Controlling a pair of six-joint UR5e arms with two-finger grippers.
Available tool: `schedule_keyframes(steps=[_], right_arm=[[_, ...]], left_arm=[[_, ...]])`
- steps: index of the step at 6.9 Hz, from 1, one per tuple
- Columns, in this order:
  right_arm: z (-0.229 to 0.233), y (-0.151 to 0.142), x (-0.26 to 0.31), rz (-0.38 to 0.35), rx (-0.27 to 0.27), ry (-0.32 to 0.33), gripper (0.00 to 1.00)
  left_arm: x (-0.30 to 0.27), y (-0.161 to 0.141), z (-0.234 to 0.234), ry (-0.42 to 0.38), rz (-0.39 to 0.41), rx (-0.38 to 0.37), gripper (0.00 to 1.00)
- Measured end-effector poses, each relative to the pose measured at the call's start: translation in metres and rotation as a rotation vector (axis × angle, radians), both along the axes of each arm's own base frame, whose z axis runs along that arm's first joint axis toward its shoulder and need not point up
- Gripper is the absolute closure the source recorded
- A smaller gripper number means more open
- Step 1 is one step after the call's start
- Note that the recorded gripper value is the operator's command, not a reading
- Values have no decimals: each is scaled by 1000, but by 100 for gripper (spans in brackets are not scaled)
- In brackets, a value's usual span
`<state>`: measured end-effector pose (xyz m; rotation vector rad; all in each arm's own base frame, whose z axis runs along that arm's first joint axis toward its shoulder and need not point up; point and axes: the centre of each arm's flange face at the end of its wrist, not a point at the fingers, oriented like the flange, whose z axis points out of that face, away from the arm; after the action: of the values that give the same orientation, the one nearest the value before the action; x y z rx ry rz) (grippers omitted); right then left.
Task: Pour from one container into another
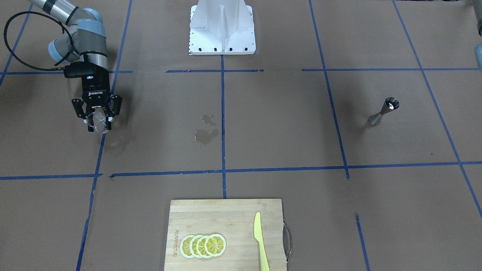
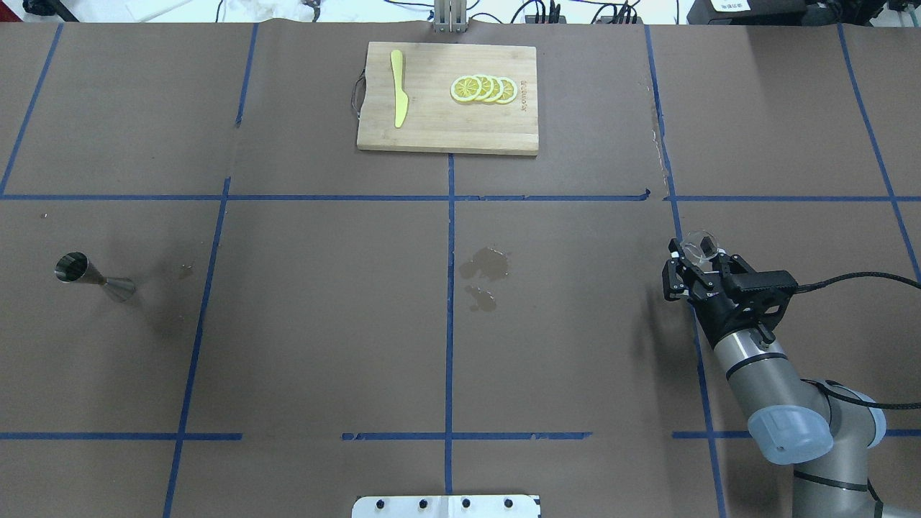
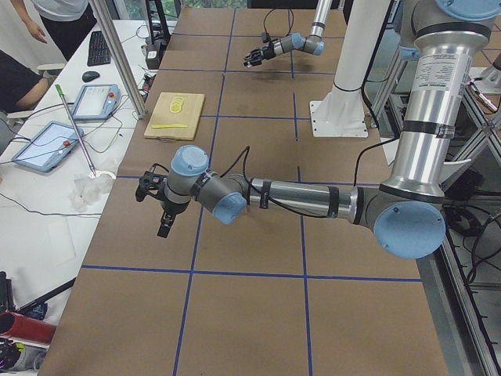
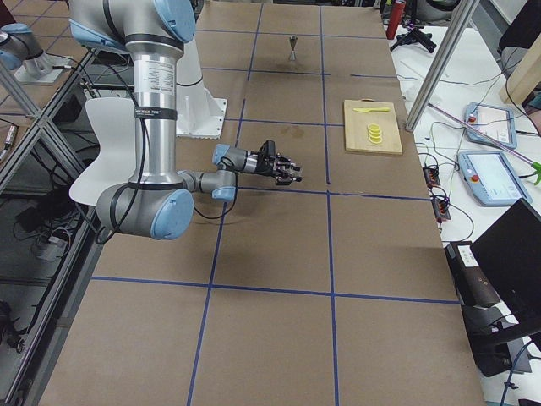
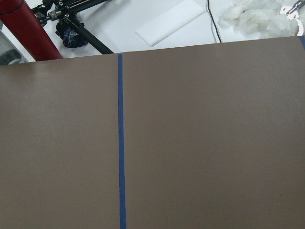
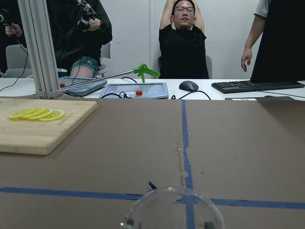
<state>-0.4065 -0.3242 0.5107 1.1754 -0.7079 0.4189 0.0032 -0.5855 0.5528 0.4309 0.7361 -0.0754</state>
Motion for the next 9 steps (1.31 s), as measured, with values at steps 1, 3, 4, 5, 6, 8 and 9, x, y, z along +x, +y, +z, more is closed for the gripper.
schedule_keyframes(steps=[1,3,4,5,6,8,9], right_arm=[[10,-1,-5,19,7,-1,100],[25,-5,-21,54,26,-9,100],[25,-4,-25,65,33,-13,100],[23,-1,-28,68,39,-18,100],[22,2,-30,64,41,-20,100],[23,8,-34,52,41,-18,100],[25,11,-36,46,40,-15,100]], left_arm=[[-3,2,-2,-1,10,-6,0],[-5,6,-6,1,14,-3,0],[-5,7,-7,2,14,-1,0],[-5,7,-8,2,15,0,0],[-5,7,-8,2,15,2,0],[-5,7,-9,2,15,3,0],[-5,7,-8,2,15,3,0]])
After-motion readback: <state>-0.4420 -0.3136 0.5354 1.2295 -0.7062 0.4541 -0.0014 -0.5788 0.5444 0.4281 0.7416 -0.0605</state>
